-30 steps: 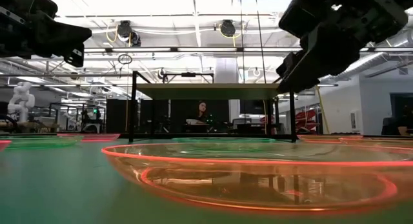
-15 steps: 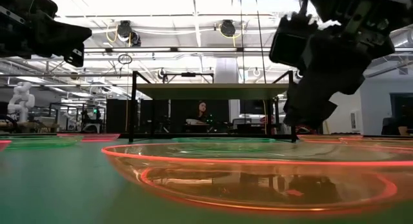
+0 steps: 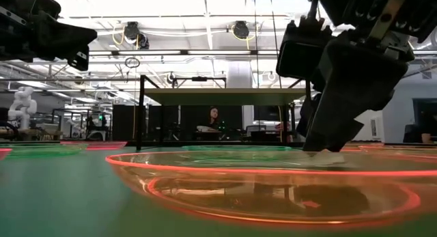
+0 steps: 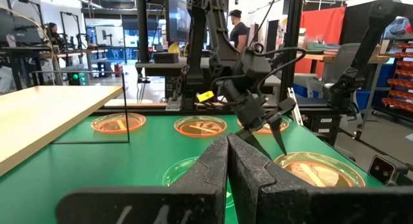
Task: Place and stack plates onto a shelf
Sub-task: Put the orange plate on the shelf
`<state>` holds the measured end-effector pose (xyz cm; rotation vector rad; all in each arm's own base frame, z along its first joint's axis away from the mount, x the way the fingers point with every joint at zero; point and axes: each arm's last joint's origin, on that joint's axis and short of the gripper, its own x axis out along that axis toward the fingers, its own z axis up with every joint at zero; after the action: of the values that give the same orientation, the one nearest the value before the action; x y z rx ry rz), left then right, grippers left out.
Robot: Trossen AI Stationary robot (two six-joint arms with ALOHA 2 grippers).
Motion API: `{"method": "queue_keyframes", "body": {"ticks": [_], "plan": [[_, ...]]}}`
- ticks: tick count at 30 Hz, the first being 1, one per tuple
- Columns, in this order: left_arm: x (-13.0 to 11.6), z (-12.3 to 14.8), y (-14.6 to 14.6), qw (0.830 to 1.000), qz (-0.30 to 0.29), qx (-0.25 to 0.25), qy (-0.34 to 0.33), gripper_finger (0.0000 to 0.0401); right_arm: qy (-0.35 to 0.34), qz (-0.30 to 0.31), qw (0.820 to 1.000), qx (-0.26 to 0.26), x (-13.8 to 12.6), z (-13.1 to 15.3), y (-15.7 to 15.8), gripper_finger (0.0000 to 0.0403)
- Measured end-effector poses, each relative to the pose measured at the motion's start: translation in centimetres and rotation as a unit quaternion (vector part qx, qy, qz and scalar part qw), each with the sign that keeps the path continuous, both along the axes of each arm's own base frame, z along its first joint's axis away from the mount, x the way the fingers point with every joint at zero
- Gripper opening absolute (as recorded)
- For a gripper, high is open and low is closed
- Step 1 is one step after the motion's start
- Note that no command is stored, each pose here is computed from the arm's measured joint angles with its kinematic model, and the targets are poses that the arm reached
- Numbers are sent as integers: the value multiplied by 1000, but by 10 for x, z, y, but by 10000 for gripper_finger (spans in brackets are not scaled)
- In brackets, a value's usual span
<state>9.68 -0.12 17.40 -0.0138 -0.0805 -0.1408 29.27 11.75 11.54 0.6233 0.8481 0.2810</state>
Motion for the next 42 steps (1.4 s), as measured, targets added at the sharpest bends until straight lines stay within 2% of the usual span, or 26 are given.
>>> {"method": "queue_keyframes", "body": {"ticks": [14,23,34,42], "plan": [[0,0,0,1000,0,0,0,15,10,-39,998,-41,-1,-4,-3,132],[0,0,0,1000,0,0,0,15,8,-44,998,-35,-1,-3,-2,131],[0,0,0,1000,0,0,0,15,1,-39,998,-40,-5,-2,8,91],[0,0,0,1000,0,0,0,15,0,-46,998,-45,-3,-10,9,77]]}}
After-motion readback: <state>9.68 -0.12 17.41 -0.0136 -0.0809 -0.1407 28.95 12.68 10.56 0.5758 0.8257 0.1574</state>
